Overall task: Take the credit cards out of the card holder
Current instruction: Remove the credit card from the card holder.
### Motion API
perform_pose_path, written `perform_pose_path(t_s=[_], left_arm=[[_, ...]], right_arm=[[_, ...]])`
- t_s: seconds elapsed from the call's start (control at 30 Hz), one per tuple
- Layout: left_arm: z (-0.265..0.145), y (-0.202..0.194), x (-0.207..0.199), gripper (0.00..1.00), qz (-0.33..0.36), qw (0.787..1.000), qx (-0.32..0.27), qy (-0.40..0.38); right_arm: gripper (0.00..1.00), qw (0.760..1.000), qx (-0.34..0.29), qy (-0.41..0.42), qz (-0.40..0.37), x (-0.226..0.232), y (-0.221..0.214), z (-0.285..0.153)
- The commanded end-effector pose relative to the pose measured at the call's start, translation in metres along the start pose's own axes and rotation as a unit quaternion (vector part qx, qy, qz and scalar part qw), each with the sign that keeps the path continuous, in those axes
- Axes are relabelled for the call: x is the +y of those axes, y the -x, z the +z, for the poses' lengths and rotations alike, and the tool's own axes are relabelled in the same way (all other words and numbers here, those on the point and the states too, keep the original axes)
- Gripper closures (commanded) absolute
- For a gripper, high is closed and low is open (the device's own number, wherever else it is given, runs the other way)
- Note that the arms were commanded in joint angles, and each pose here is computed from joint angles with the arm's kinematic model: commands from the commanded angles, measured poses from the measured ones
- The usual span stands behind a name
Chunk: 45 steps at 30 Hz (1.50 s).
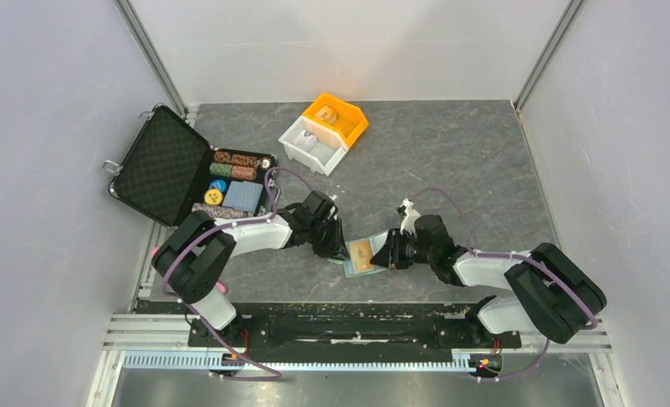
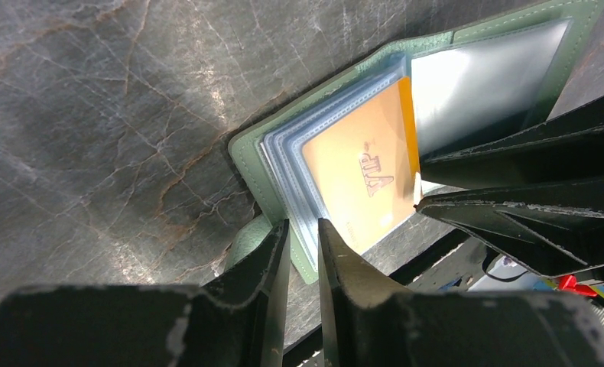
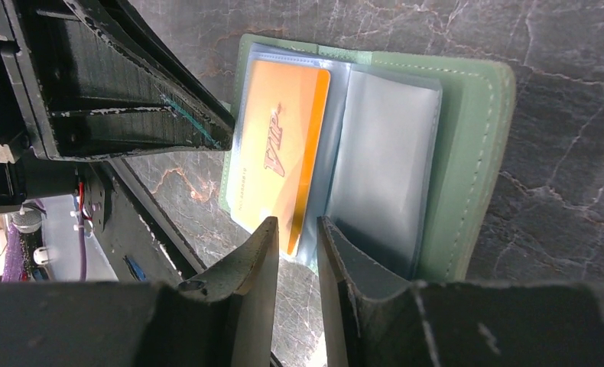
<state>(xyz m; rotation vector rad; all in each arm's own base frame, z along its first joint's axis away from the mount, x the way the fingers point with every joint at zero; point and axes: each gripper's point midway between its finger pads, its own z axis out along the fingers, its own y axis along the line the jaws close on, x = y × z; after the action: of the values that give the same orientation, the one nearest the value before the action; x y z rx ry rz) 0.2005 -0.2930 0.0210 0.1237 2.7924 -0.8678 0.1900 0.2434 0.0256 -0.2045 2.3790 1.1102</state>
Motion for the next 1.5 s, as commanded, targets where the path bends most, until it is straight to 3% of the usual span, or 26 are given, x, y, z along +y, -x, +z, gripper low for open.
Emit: perform_pose_path(t_s=[0.0, 0.23, 0.6, 0.9, 1.33, 1.4, 1.47], left_arm=[[0.009, -0.007, 0.011, 0.74, -0.008, 1.0, 0.009, 0.016], [0.011, -0.009, 0.013, 0.74, -0.011, 1.0, 0.014, 0.018], [0.016, -0.015, 0.016, 0.75, -0.014, 0.999, 0.031, 0.02], [0.018, -0.017, 0.027, 0.75, -0.003, 0.998, 0.041, 0.048], [0.02, -0.021, 0.04, 0.74, 0.006, 0.996, 0.049, 0.074], [0.019, -0.02, 0.038, 0.74, 0.006, 0.996, 0.048, 0.07], [0.018, -0.02, 0.036, 0.73, 0.007, 0.997, 0.048, 0.065]], right_arm=[[0.73, 1.0, -0.02, 0.013, 0.001, 0.004, 0.01, 0.001], [0.78, 1.0, -0.021, 0.019, 0.004, 0.005, 0.011, 0.001], [0.76, 0.999, -0.013, 0.033, 0.021, 0.005, 0.006, 0.003], [1.0, 0.998, -0.025, 0.047, 0.039, 0.002, 0.007, -0.003], [1.0, 0.993, -0.044, 0.091, 0.057, 0.011, 0.011, -0.016], [0.96, 0.994, -0.043, 0.091, 0.052, 0.012, 0.014, -0.015], [0.84, 0.994, -0.041, 0.084, 0.053, 0.011, 0.016, -0.014]])
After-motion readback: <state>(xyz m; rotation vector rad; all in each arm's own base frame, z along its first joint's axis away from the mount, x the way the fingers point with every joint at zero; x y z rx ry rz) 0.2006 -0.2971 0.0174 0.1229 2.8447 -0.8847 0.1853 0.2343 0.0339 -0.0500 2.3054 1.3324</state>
